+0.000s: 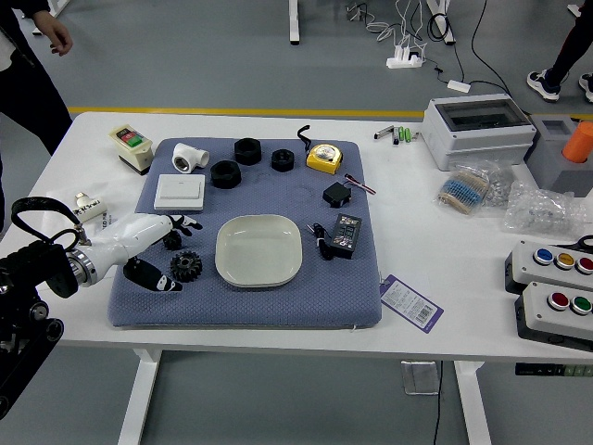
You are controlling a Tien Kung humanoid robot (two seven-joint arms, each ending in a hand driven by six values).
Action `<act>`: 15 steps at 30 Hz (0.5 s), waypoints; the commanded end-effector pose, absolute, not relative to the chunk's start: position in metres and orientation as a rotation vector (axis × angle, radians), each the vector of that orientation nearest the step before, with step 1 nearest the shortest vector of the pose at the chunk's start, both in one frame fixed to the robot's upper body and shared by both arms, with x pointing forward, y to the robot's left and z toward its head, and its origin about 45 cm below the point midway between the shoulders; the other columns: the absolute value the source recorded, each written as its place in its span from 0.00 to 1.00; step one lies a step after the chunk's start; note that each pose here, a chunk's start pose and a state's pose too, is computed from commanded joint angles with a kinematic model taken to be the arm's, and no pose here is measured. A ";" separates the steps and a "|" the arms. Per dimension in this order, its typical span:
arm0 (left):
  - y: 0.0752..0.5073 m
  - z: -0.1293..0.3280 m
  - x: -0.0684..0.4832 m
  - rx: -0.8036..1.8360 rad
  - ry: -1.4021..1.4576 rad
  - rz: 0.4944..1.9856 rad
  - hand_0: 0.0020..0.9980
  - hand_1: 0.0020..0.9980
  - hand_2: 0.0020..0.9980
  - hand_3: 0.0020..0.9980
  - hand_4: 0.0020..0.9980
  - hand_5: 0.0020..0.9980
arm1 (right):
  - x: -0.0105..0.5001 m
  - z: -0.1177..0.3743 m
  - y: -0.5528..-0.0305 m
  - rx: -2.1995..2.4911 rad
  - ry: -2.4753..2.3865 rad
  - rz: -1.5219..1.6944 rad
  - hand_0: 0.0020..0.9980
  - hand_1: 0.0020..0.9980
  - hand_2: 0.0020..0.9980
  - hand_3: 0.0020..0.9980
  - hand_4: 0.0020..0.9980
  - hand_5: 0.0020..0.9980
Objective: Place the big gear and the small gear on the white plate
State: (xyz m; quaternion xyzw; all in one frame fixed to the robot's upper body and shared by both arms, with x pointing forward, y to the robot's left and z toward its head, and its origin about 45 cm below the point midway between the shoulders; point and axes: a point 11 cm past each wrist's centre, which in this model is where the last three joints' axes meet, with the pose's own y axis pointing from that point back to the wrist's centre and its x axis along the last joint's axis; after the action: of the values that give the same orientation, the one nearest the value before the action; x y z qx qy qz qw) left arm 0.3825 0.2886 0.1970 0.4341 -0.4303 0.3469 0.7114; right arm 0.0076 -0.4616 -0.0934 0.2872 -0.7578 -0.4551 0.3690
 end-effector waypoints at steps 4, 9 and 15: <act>0.284 0.195 0.382 0.967 -0.972 0.756 0.64 0.63 0.66 0.79 0.97 0.15 | 0.007 -0.094 -0.461 0.736 -1.945 -1.170 0.72 0.72 0.75 0.60 0.88 0.73; 0.282 0.192 0.384 0.981 -0.987 0.739 0.64 0.63 0.66 0.79 0.97 0.15 | 0.006 -0.094 -0.461 0.735 -1.942 -1.169 0.72 0.72 0.75 0.60 0.88 0.73; 0.282 0.189 0.389 0.998 -0.999 0.727 0.63 0.63 0.66 0.77 0.96 0.15 | 0.004 -0.094 -0.461 0.733 -1.936 -1.168 0.72 0.72 0.75 0.60 0.88 0.73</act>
State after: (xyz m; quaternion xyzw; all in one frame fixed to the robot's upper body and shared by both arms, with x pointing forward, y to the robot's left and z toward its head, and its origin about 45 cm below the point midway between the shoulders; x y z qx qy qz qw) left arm 0.3886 0.2817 0.1891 0.4481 -0.4486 0.3266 0.7009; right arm 0.0035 -0.4612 -0.0938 0.2863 -0.7557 -0.4558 0.3732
